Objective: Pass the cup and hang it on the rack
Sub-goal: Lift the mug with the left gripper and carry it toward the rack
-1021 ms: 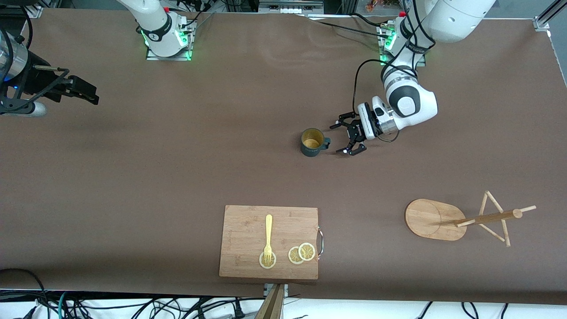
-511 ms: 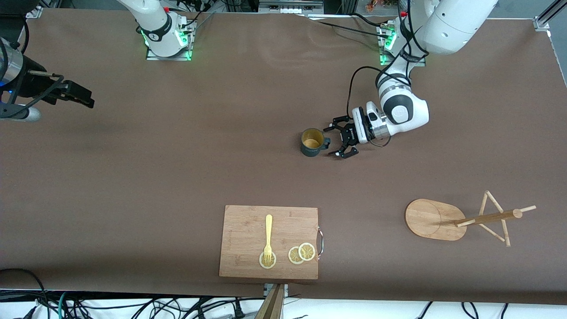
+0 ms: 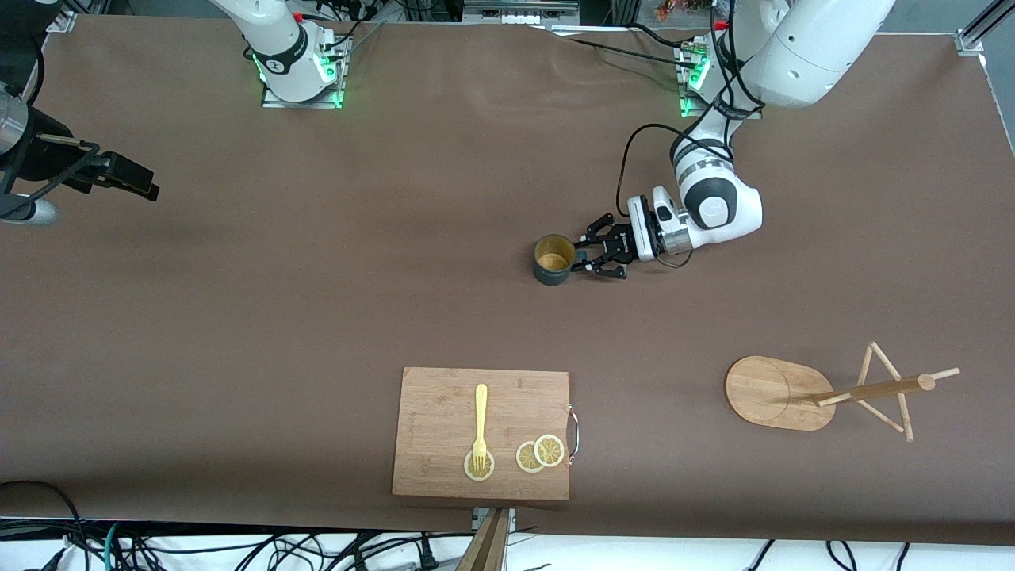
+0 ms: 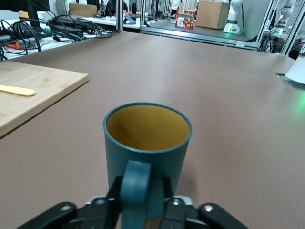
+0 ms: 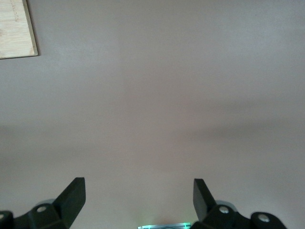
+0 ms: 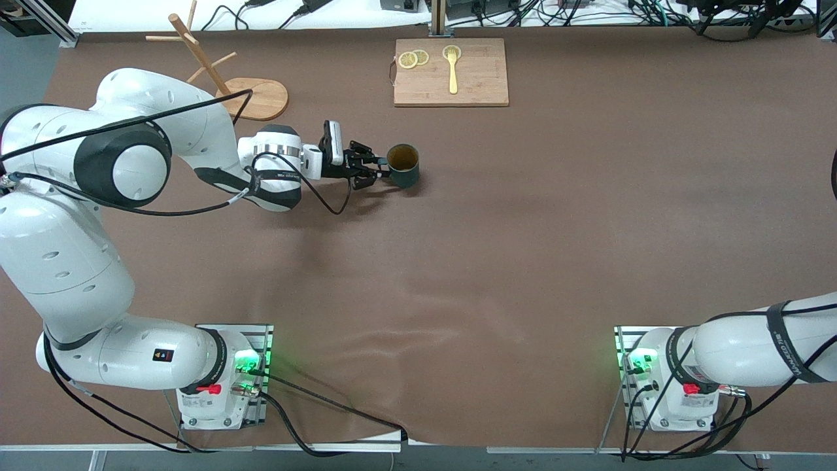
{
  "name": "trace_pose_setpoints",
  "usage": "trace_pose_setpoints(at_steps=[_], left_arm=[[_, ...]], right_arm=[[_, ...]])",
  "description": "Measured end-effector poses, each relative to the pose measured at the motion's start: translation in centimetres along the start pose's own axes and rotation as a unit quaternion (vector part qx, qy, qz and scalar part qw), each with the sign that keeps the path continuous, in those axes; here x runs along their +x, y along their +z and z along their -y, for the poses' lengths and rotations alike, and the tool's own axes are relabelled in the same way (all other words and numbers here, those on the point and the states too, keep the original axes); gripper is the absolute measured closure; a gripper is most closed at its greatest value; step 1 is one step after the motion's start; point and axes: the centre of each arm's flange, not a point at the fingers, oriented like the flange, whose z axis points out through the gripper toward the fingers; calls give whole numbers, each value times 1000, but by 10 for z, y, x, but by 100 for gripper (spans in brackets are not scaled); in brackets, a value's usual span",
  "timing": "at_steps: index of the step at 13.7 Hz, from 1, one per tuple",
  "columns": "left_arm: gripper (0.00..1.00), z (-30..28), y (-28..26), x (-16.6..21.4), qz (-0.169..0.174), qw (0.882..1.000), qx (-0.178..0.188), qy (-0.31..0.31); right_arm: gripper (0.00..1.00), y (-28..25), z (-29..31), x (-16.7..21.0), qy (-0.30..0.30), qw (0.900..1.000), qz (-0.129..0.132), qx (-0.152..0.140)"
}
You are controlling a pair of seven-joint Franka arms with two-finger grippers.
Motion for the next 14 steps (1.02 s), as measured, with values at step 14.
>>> trace_pose_setpoints(at_steps=[14], left_arm=[[79,69,-178,55,-46,992,34,-115]], right_arm=[[0,3,2,5,-1,1000,-6,0]])
